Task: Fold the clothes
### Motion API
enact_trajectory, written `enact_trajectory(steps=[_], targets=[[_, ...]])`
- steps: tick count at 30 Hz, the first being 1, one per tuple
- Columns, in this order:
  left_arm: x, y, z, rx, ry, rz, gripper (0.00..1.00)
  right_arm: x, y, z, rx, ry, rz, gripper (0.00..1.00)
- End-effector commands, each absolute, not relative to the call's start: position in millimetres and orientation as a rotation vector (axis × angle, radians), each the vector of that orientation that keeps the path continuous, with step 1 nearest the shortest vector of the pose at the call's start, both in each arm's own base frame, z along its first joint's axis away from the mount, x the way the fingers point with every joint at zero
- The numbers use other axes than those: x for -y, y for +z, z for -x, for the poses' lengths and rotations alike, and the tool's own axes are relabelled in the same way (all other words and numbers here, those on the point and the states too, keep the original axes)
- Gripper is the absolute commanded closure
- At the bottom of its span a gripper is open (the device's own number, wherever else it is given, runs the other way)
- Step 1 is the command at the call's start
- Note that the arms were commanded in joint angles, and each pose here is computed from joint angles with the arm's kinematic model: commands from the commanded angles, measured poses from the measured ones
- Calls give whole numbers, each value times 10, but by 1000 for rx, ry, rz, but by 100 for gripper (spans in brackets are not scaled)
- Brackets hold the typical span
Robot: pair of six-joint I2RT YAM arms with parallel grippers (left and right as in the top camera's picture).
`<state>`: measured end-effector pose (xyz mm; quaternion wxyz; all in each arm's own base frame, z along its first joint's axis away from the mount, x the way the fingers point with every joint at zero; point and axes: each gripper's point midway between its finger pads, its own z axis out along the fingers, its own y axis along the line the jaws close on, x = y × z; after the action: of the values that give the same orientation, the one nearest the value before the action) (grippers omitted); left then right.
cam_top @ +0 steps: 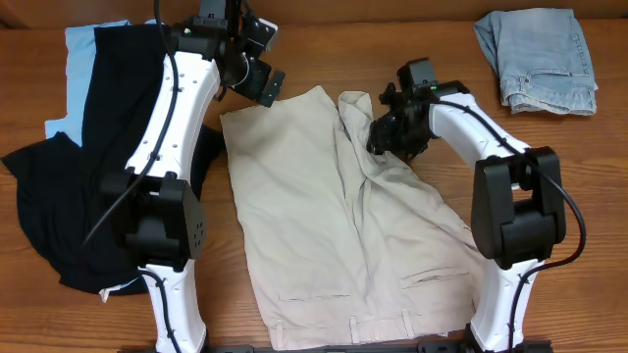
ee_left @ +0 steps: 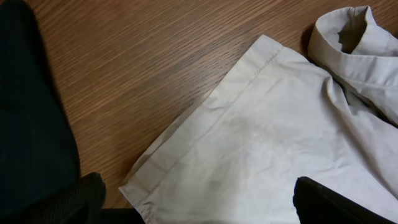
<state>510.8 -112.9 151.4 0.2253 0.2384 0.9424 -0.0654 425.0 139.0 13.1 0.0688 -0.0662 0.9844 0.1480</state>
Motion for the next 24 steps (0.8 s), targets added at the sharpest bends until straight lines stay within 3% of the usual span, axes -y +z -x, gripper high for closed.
enact_trajectory(steps=[1,5,7,24], targets=[[1161,1549,-5117,-2588,-207,-653,0,-1308,5,-4214,-2987,371,154,44],[1161,1548,-5116,-2589,-207,-653,0,-1268,-43,-4216,-2987,338,113,82],[1161,1550,-5120,-2587,-207,-653,0,-1242,-27,-4256,-2977,315,91,95],[1167,1569,-5157,-2570,-204,-651,0,-513,1193,-5126,-2647,221,-33,96]])
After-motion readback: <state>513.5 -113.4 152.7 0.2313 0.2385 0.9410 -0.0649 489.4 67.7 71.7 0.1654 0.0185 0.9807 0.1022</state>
